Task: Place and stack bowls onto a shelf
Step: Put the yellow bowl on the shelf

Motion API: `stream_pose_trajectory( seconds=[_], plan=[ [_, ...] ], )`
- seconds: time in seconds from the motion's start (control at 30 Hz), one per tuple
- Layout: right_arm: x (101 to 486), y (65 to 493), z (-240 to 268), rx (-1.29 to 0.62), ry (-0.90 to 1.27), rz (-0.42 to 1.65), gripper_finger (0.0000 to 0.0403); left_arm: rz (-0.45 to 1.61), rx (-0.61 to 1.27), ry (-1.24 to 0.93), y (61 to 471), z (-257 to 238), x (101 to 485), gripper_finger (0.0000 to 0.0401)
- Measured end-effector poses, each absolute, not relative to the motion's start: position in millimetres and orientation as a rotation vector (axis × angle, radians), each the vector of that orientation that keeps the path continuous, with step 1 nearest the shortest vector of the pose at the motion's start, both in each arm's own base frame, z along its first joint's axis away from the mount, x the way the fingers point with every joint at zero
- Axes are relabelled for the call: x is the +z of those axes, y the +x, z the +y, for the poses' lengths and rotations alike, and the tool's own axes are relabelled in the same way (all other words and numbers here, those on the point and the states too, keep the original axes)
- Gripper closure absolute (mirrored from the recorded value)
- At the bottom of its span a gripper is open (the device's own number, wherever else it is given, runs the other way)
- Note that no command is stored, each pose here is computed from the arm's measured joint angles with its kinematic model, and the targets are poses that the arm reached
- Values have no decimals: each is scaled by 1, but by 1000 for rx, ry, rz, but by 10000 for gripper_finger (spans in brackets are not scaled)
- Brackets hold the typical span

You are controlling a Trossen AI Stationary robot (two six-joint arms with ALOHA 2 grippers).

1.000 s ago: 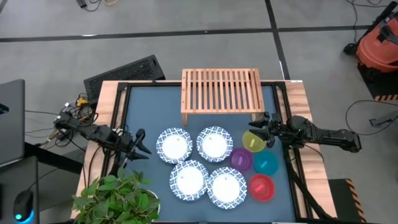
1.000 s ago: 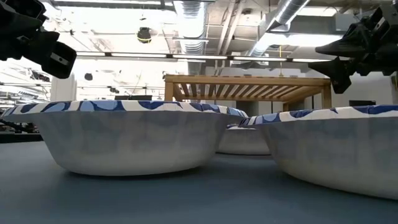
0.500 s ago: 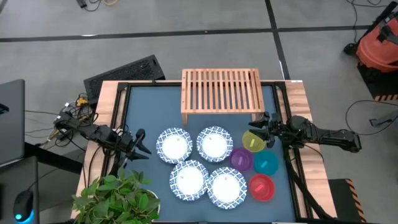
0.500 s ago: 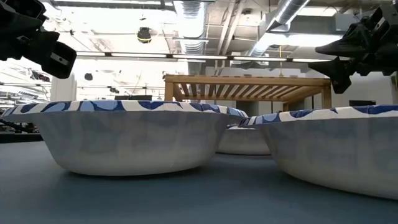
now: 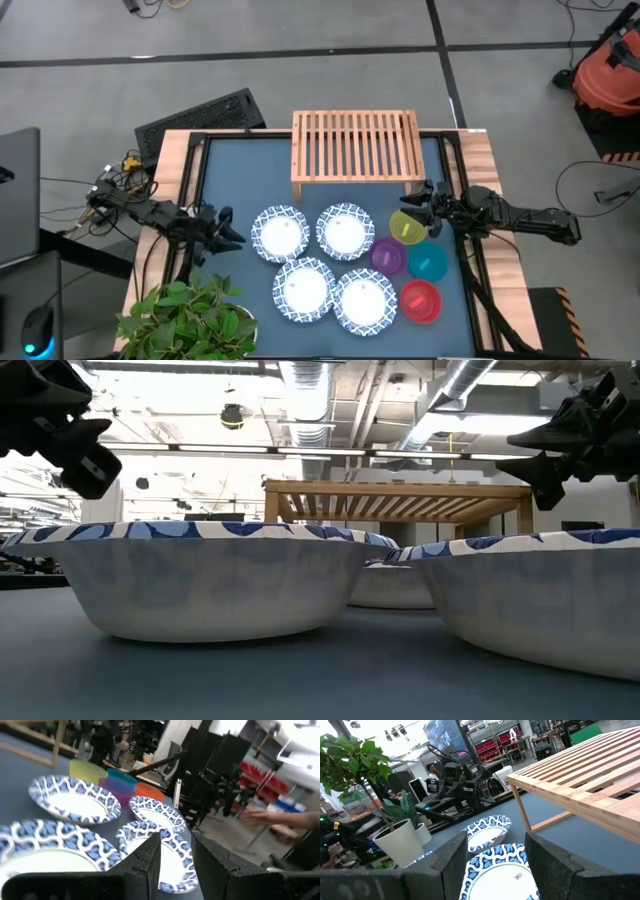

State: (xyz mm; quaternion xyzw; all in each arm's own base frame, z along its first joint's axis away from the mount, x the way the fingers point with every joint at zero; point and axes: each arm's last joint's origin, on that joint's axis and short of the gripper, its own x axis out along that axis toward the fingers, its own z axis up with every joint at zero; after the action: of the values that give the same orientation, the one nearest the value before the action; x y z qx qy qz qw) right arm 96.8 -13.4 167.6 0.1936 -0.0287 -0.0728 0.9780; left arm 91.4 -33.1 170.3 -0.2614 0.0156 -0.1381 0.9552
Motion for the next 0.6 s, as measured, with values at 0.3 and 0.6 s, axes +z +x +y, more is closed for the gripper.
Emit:
stream_pose_trajectory(
  seconds=[0.3, 0.6],
  plan=[
    [168, 97, -13, -147, 390, -58, 180, 9, -205, -778, 92, -31, 173, 307],
    [168, 97, -13, -147, 390, -58, 180, -86, 4, -944, 92, -24, 174, 307]
  ],
)
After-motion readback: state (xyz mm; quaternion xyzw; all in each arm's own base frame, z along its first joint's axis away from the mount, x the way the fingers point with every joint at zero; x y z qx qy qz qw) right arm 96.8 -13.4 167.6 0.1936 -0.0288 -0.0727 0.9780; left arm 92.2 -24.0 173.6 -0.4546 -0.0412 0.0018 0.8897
